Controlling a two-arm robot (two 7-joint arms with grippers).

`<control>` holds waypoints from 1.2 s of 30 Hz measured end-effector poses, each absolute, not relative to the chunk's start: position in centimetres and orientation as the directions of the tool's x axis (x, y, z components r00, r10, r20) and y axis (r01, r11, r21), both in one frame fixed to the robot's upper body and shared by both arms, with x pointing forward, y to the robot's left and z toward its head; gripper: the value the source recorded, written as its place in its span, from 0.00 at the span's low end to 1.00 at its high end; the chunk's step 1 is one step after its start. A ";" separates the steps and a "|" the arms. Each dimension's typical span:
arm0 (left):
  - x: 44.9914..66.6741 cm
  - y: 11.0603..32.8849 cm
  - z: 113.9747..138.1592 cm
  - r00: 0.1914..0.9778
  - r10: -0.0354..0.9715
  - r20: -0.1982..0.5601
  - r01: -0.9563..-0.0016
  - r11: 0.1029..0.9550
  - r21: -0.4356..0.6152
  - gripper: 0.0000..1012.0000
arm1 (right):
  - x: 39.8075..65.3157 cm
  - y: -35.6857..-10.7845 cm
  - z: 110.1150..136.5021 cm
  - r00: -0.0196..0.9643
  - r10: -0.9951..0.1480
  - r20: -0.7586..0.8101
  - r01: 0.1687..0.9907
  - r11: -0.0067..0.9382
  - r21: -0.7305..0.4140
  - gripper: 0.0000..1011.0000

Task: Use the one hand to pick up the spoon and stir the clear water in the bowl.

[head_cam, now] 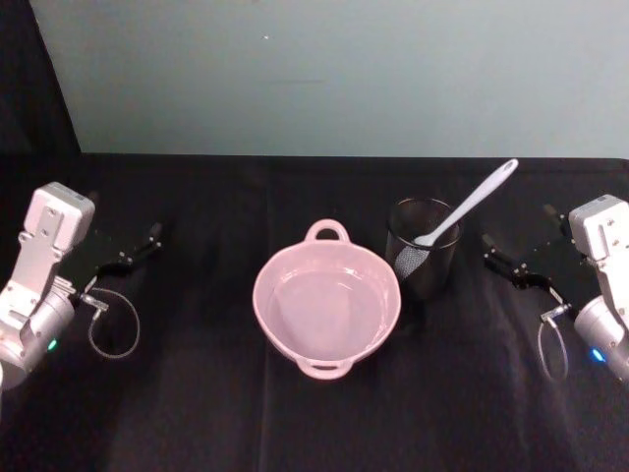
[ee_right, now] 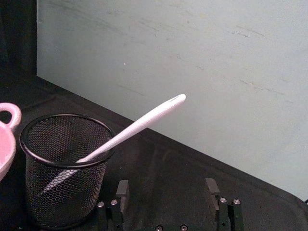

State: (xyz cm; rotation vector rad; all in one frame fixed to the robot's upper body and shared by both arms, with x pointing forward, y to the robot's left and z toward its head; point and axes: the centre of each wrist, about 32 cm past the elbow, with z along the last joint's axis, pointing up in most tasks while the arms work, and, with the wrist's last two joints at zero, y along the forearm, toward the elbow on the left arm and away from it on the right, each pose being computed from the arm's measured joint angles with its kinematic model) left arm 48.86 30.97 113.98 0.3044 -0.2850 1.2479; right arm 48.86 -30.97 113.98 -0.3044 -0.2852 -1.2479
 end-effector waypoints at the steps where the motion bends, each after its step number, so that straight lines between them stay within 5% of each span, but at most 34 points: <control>1: 48.9 31.0 114.0 0.292 0.880 0.374 -0.955 0.287 0.070 1.00 | 48.9 -31.0 114.0 0.292 -0.880 0.374 0.955 0.287 -0.070 0.99; 36: 48.9 31.0 114.0 0.292 0.880 0.374 -0.955 0.287 0.070 1.00 | 48.9 -30.8 114.1 0.303 -0.879 0.369 0.952 0.298 -0.070 0.99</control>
